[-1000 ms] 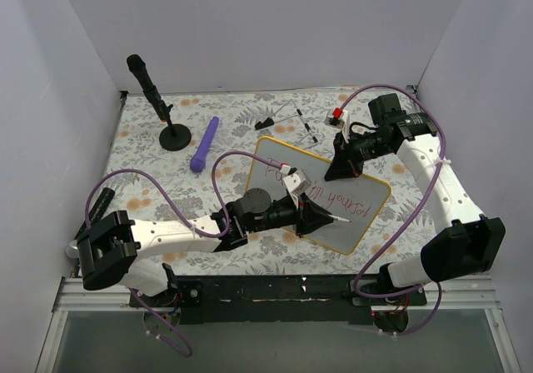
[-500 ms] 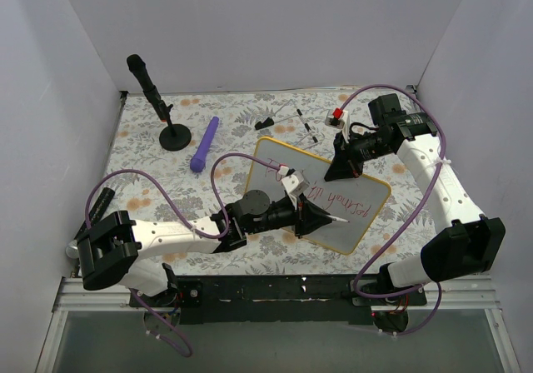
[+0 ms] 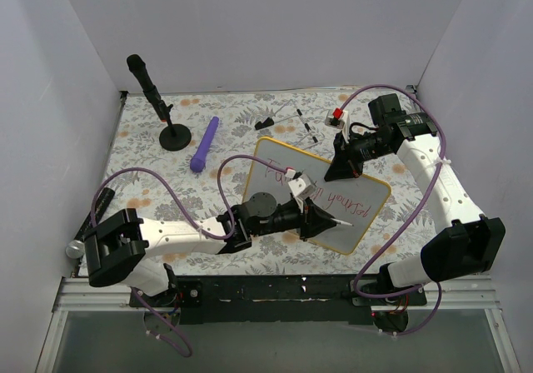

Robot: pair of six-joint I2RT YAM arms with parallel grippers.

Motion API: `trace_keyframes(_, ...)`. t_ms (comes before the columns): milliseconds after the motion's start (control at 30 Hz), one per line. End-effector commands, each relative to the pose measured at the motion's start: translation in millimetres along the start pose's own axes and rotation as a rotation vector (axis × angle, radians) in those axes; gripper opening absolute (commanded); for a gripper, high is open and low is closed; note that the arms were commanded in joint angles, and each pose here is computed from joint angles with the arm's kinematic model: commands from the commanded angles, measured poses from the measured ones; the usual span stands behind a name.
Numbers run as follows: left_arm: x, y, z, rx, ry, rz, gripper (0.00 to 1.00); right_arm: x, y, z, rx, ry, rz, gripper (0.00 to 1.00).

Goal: Write a sentence on the whiteboard

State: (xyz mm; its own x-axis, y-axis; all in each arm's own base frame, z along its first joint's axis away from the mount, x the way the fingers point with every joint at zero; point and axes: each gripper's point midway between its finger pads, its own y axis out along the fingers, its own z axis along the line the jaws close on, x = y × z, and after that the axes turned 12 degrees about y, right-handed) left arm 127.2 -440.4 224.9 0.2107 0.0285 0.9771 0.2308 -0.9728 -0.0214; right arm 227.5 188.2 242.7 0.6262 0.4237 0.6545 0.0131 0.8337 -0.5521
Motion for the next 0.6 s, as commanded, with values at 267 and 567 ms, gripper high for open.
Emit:
trace_keyframes(267,21.7,7.7,-8.1,0.006,0.03,-0.056,0.0,17.7,-5.5,21.0,0.072,-0.077,-0.082,0.01)
trace_keyframes(567,22.4,8.3,-10.2,0.009,0.035,-0.06,0.0,17.3,-5.5,21.7,0.071,-0.079,-0.081,0.01)
